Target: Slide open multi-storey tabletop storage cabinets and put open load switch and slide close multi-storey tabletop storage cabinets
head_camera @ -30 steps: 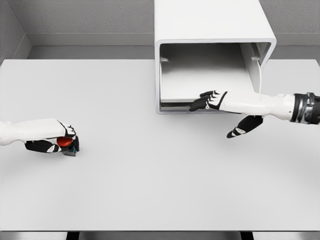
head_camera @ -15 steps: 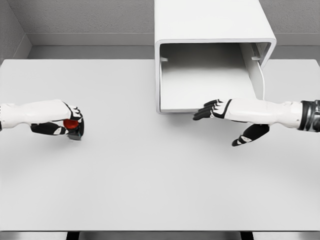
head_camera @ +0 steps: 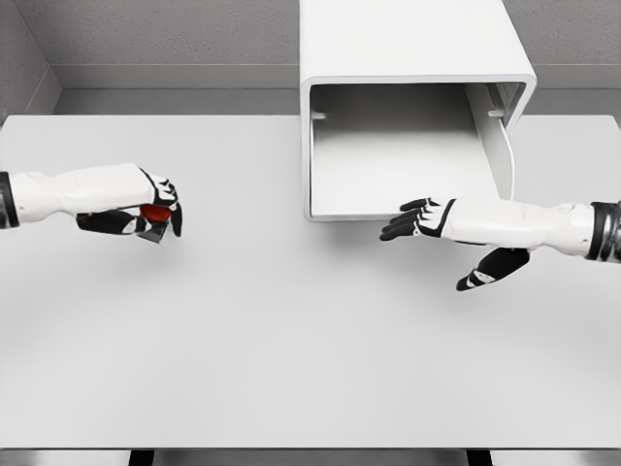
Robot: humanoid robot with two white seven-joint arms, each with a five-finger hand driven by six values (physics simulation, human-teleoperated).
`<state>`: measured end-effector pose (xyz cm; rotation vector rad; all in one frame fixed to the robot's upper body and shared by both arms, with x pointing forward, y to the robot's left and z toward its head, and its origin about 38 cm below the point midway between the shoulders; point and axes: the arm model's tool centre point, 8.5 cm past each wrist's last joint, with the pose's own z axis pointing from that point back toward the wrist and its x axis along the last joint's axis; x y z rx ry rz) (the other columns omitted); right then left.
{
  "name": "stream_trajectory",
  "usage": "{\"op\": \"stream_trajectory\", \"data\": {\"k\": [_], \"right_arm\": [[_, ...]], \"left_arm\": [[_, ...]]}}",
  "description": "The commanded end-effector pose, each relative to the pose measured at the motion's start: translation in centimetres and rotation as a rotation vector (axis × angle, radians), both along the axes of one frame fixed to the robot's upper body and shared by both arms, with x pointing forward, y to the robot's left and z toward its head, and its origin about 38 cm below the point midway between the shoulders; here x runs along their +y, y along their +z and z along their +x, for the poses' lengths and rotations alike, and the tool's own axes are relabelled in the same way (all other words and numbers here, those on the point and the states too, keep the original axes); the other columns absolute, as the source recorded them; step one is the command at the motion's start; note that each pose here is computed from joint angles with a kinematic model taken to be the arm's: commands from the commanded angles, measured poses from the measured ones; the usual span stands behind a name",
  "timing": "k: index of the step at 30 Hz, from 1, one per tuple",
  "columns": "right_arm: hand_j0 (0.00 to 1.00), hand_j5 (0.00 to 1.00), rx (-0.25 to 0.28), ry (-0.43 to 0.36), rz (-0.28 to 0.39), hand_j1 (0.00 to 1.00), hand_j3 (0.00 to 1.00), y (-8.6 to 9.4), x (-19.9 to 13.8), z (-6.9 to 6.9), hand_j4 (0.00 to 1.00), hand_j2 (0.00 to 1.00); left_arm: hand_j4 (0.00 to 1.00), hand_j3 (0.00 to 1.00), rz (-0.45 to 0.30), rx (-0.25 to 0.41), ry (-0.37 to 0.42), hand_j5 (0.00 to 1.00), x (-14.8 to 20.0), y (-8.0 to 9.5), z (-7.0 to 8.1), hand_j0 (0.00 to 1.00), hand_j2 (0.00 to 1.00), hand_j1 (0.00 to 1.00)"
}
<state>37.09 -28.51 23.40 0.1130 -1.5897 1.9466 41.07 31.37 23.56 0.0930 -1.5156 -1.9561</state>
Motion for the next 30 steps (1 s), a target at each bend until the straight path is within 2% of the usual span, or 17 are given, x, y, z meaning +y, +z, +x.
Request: {"op": "stream_trajectory", "data": {"k": [1, 6, 8, 16, 27, 30], "right_arm": [[1.0, 1.0, -0.005, -0.017, 0.005, 1.0, 1.0, 0.4, -0.5, 0.0, 1.0, 1.0], [1.0, 1.0, -0.007, -0.036, -0.012, 1.0, 1.0, 0.6, -1.5, -0.1, 1.0, 1.0], [1.0, 1.0, -0.025, -0.063, 0.006, 1.0, 1.0, 1.1, -2.0, -0.1, 1.0, 1.0], [1.0, 1.0, -0.064, -0.064, 0.048, 1.0, 1.0, 2.5, -1.5, 0.4, 1.0, 1.0], [1.0, 1.0, -0.073, -0.05, 0.07, 1.0, 1.0, 2.8, -0.7, 0.9, 1.0, 1.0], [1.0, 1.0, -0.057, -0.068, 0.076, 1.0, 1.0, 1.9, -0.7, 1.7, 1.0, 1.0]], "left_arm": [[0.43, 0.43, -0.016, 0.003, -0.006, 0.43, -0.5, 0.0, 0.1, 0.43, 0.43, 0.43], [0.43, 0.43, -0.025, -0.013, -0.015, 0.43, -1.0, 0.6, 0.4, 0.43, 0.43, 0.43], [0.43, 0.43, -0.033, -0.024, -0.024, 0.43, -1.4, 1.0, 0.5, 0.43, 0.43, 0.43], [0.43, 0.43, -0.06, -0.059, -0.051, 0.43, -2.7, 2.4, 1.0, 0.43, 0.43, 0.43], [0.43, 0.43, -0.091, -0.093, -0.1, 0.43, -4.6, 3.7, 1.0, 0.43, 0.43, 0.43], [0.43, 0.43, -0.107, -0.1, -0.119, 0.43, -5.3, 4.1, 0.8, 0.43, 0.43, 0.43]]}}
